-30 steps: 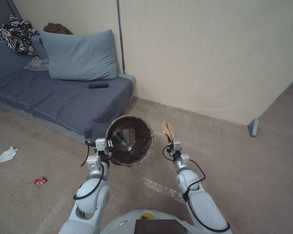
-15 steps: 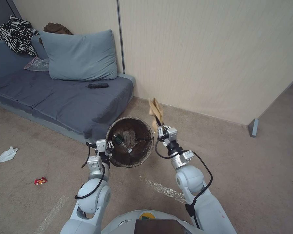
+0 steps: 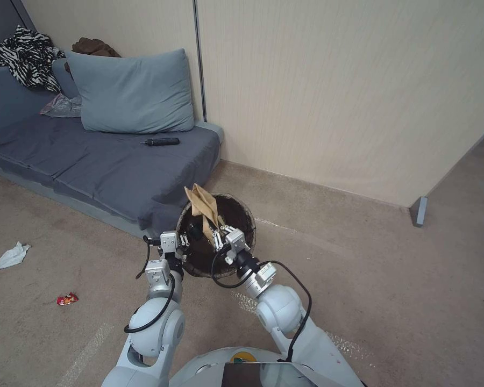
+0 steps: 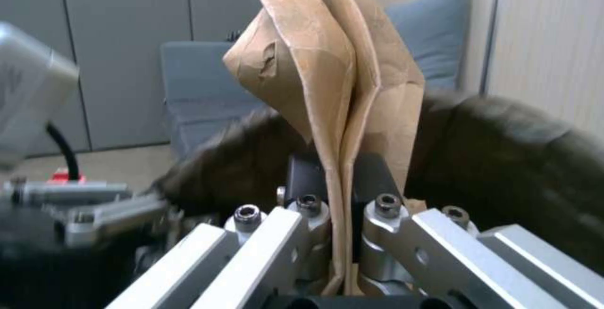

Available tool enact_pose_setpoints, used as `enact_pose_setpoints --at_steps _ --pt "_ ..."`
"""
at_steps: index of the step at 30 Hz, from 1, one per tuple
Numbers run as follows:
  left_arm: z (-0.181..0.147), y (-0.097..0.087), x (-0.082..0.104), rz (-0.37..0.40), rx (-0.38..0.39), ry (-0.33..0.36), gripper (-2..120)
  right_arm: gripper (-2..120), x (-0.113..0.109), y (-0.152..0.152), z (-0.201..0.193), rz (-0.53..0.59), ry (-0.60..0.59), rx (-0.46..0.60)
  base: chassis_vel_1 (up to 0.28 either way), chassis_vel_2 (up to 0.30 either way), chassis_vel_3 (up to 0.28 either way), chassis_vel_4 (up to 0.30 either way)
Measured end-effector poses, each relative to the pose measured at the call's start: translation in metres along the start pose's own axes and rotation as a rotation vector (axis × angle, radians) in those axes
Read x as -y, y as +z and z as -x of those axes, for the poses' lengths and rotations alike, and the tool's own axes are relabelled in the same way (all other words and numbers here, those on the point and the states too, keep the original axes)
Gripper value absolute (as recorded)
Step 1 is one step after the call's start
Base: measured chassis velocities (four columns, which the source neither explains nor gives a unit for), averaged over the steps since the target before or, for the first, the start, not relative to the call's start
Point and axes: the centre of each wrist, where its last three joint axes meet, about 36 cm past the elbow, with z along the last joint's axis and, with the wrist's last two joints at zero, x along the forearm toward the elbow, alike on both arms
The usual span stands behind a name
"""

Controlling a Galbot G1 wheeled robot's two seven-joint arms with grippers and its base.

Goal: Pick up the trash bin, then pick up the garbage from the floor and place it into the trash bin.

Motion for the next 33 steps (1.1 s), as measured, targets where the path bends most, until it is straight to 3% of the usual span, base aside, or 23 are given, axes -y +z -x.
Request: enact_pose_setpoints --at_steps 16,33 --pt "-0.001 -0.003 0.0 -0.003 0.011 0.001 2 1 0.003 0.037 -0.005 -0.001 0.025 -0.071 0.0 0.0 0.0 0.0" --pt "0.0 -0.002 0.002 -0.001 0.006 0.009 2 65 0.008 0.037 -0.007 -0.012 0.027 -0.073 0.0 0.0 0.0 0.0"
